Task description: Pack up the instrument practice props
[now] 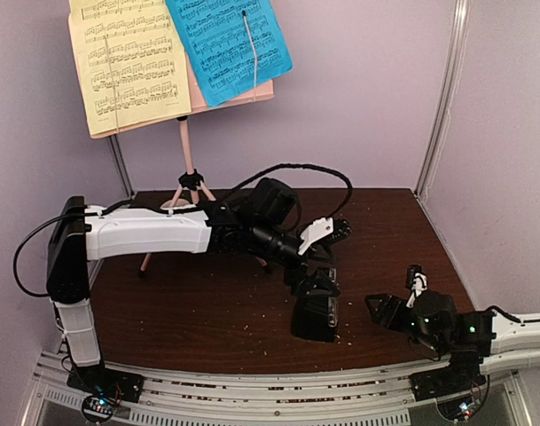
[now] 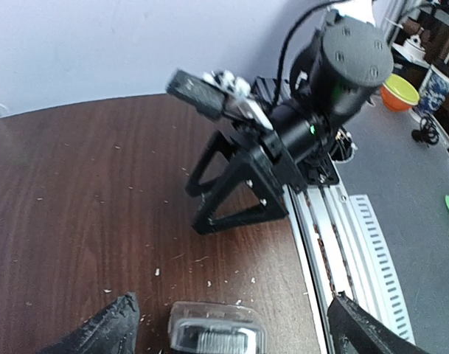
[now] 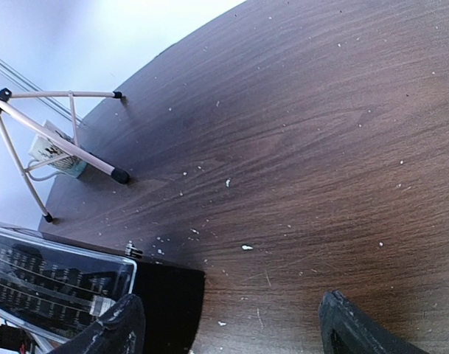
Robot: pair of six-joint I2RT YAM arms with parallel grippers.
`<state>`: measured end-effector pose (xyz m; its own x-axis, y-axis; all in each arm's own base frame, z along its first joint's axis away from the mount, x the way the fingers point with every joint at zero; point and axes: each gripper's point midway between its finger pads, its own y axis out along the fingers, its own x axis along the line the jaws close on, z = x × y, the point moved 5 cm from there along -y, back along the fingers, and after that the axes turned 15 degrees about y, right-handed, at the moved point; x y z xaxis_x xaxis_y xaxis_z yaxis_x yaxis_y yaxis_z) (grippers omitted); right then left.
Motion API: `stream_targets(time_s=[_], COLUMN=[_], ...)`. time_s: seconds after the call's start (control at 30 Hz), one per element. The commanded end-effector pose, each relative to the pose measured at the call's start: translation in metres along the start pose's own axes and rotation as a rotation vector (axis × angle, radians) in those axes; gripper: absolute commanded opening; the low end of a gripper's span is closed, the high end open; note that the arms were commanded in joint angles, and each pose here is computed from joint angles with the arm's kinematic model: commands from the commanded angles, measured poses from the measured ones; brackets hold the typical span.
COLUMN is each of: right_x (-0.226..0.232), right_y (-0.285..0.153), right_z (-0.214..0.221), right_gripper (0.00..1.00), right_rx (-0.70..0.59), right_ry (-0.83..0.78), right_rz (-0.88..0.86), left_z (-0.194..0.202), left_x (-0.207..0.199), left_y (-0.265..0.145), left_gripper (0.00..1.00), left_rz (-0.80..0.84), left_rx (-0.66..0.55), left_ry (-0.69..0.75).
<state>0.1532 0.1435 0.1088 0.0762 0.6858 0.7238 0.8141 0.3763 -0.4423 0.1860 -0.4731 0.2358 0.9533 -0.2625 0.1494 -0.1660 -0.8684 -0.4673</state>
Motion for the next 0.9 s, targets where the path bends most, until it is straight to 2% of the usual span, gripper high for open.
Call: stream_targets(time_s=[0.0, 0.07, 0.27, 0.63, 0.87], right_x=[-0.002, -0.003, -0.006, 0.006, 0.028], right_y=[-0.006, -0.007, -0.009, -0.005, 0.002], right_z=[-0.004, -0.005, -0.004, 0.003, 0.016], right_gripper=[0.84, 0.84, 0.85, 0.86, 0.87], right_rx=[-0.009, -0.014, -0.011, 0.04, 0.125], right_ry=[-0.011, -0.001, 0.026, -0.009, -0.107], right_rz=[0.004, -0.007, -0.03, -0.067, -0.14], left_z=[-0.003, 0.007, 0.024, 0.037, 0.047], left_x=[-0.002, -0.003, -0.008, 0.001, 0.009], left_y=[0.005, 0.009, 0.009, -0.013, -0.038], left_gripper=[0.91, 0.86, 0.66, 0.45, 0.42], left_rz=[0.083, 0.094, 0.084, -0.154, -0.31], left_rx=[-0.03, -0.003, 0.043, 0.123, 0.166], left_ry=[0.074, 0.072, 0.075, 0.028, -0.07])
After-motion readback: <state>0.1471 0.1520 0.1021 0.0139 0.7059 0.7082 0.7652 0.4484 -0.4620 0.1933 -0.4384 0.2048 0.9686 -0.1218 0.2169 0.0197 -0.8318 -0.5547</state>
